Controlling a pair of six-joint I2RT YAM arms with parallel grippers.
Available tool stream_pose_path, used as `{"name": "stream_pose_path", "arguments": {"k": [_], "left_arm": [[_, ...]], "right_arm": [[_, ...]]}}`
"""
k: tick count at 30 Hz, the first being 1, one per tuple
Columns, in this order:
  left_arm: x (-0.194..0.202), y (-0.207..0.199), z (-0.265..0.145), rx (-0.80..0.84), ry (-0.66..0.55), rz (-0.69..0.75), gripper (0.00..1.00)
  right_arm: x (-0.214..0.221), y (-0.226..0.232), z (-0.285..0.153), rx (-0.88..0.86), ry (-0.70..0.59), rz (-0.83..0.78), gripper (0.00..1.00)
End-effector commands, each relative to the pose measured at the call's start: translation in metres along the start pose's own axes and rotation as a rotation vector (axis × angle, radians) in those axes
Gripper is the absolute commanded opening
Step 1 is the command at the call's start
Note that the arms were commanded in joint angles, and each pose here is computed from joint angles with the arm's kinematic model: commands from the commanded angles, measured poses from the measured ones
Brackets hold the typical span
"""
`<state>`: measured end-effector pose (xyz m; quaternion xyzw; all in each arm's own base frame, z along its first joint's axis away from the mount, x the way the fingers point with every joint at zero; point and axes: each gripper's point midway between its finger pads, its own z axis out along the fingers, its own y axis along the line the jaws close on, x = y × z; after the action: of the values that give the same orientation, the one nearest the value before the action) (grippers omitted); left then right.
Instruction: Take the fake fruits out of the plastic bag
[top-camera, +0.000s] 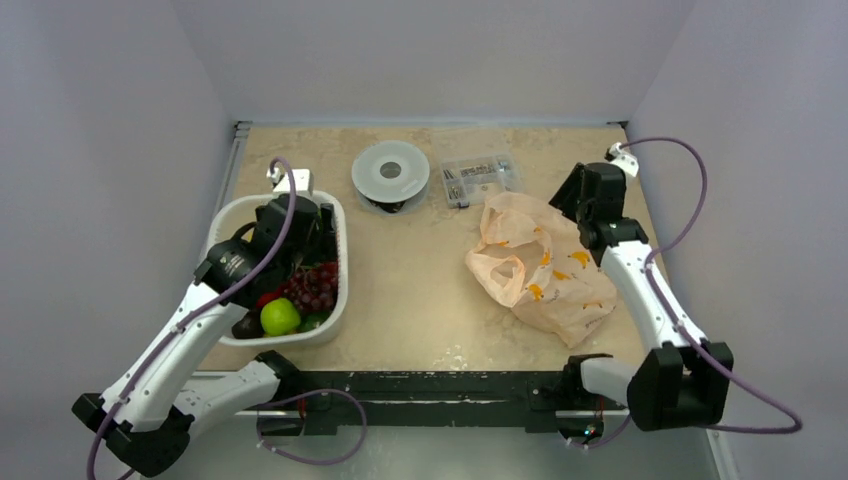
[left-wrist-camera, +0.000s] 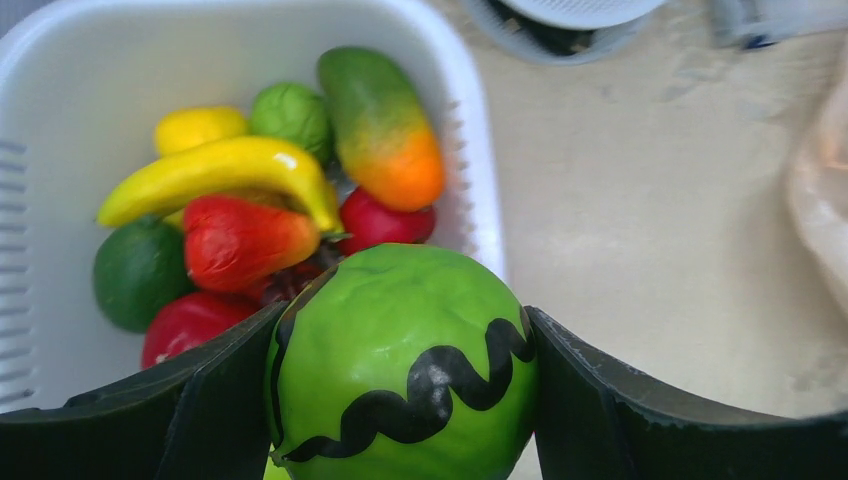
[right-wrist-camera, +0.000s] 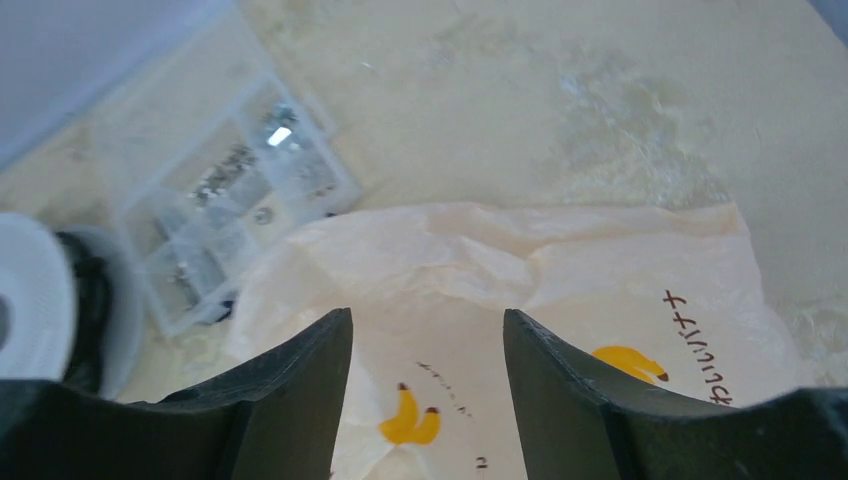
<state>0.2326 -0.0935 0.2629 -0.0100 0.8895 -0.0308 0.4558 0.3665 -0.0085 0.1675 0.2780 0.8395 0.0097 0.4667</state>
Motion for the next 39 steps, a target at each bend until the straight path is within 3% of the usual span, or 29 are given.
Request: {"name": "stream_pose_path", "arguments": {"k": [1,4,8,15,21,27,28,31,35,36,39], "left_arm": [[0.026,0.046,0.009,-0.204,0.076,-0.031,0.00],[0.037,0.058,0.016,-0.287,0.095,-0.114,0.00],[0.044,0.080,0.027,-0.430,0.059,-0.180,0.00],[0.014,0.081,0.063,-0.462,0.009,-0.177,0.00],[-0.018,0.088,0.104,-0.472,0.046,-0.205,0.00],[-0.023,0.109,0.136,-0.497,0.176,-0.267,0.02],[-0.019,0.110,0.140,-0.501,0.203,-0.266,0.07],[-0.015,0.114,0.139,-0.516,0.212,-0.274,0.48],[-0.015,0.115,0.128,-0.513,0.186,-0.288,0.94],[-0.017,0.115,0.125,-0.511,0.179,-0.290,0.99],[-0.023,0.113,0.111,-0.486,0.158,-0.296,1.00]], "right_arm": [[-0.036,0.041,-0.057,-0.193,-0.077,-0.078,0.59],[-0.038,0.076,-0.098,-0.370,-0.093,-0.133,0.66],[-0.029,0.102,-0.137,-0.552,-0.037,-0.171,0.69],[-0.002,0.140,-0.199,-0.857,0.075,-0.227,0.76],[0.025,0.166,-0.234,-0.962,0.113,-0.260,0.80],[0.046,0.175,-0.237,-0.991,0.155,-0.270,0.80],[0.047,0.176,-0.237,-0.993,0.156,-0.272,0.80],[0.049,0.176,-0.237,-0.991,0.155,-0.275,0.80],[0.047,0.177,-0.238,-0.993,0.149,-0.288,0.80],[0.047,0.175,-0.238,-0.986,0.149,-0.294,0.80],[0.038,0.171,-0.240,-0.963,0.118,-0.303,0.81]]}}
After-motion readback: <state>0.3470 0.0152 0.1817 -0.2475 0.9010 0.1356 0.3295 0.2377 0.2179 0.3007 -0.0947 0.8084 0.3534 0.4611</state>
